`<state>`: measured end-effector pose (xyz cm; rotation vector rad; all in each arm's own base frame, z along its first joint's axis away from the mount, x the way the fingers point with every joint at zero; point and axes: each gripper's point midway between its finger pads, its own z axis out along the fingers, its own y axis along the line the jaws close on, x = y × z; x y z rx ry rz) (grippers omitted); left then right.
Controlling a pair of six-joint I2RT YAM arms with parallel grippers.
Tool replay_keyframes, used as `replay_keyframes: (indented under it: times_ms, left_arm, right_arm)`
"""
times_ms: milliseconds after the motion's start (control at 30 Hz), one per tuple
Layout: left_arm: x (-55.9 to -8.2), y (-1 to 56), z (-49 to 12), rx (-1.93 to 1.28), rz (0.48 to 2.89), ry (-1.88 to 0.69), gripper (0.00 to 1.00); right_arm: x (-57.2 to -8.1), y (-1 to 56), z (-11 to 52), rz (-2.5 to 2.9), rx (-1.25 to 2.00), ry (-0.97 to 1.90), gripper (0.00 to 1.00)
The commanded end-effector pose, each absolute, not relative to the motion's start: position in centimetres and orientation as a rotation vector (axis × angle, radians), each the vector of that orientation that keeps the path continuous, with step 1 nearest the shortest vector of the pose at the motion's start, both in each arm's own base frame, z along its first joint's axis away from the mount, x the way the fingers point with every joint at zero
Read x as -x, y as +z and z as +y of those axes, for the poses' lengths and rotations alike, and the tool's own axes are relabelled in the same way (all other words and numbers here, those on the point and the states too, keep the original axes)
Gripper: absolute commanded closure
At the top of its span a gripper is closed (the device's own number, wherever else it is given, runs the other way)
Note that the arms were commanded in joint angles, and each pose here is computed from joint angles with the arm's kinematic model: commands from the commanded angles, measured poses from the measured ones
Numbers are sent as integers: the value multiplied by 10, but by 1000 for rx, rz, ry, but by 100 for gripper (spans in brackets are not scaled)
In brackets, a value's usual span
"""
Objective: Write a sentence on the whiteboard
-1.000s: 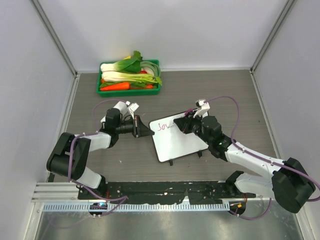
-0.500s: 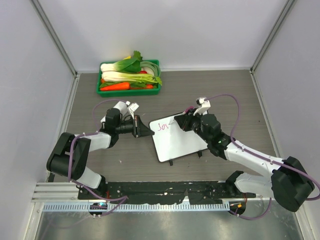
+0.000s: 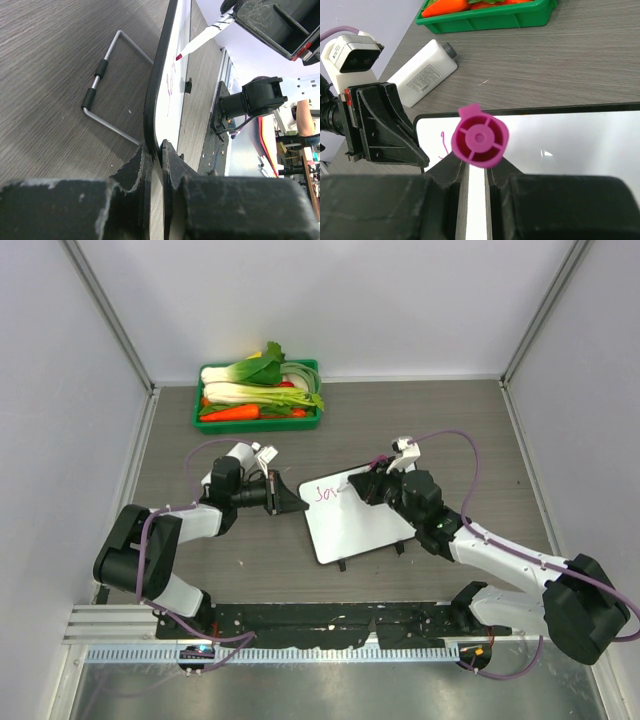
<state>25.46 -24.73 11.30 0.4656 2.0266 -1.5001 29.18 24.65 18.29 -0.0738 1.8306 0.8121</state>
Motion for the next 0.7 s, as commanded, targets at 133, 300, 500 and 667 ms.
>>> replay_keyframes:
  times_ms: [133,300,500,667]
  left_arm:
    - [-249,98,-247,-499,2053,-1481,100]
    - [-249,98,-247,-498,2056,-1481,100]
    - [-249,98,-247,-501,2053,-1481,100]
    - [-250,98,-247,-498,2053,-1479,100]
  right_arm:
    - [-284,161,241,1886,110,778,99]
    - [-278,153,240,1906,121,783,99]
    - [-271,143,240,1934,136,798,98]
    - [-264,145,250,1936,165,856,99]
